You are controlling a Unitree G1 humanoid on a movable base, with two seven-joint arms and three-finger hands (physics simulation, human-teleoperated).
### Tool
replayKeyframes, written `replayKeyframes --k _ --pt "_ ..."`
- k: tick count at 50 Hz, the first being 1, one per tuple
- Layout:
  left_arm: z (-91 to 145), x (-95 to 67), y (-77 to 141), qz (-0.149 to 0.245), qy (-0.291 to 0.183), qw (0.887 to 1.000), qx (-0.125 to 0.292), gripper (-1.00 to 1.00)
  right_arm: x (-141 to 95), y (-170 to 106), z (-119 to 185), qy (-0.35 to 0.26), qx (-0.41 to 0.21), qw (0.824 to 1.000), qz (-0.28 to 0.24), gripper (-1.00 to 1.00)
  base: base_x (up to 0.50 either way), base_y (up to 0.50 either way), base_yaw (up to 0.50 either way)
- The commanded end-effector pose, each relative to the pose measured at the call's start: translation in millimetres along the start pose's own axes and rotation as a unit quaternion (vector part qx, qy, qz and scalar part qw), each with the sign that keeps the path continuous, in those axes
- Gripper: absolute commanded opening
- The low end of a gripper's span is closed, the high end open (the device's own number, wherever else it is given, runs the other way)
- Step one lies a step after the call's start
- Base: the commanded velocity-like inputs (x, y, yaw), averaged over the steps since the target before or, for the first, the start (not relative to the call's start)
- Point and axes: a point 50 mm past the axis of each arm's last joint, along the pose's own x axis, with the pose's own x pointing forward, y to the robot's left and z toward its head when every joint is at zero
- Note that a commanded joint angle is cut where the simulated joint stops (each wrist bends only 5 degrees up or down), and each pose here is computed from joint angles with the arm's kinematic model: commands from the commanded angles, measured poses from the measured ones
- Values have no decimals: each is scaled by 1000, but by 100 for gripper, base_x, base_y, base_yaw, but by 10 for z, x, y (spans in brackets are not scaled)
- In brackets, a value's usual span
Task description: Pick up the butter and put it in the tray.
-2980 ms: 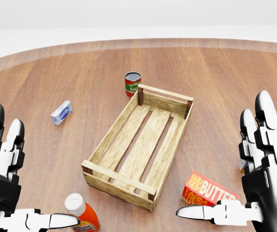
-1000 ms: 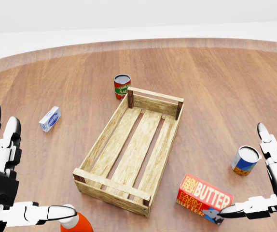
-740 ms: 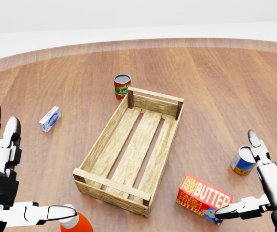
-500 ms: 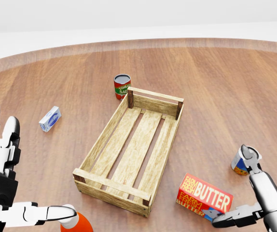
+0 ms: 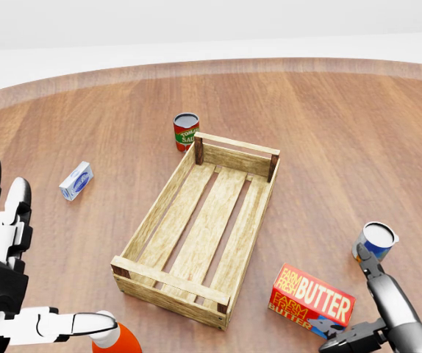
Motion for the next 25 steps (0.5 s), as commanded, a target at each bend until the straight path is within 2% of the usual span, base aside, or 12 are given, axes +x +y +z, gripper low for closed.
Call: replayKeyframes --k 1,14,25 --pt "-3 3 -6 -1 1 1000 1 100 80 32 -33 19 -10 1000 10 100 0 0 0" --pt "4 3 5 1 -1 1000 1 100 177 65 -106 50 -4 999 19 100 0 0 0" --pt "-9 7 6 1 1 1000 1 100 217 62 -84 53 -8 998 22 100 0 0 0"
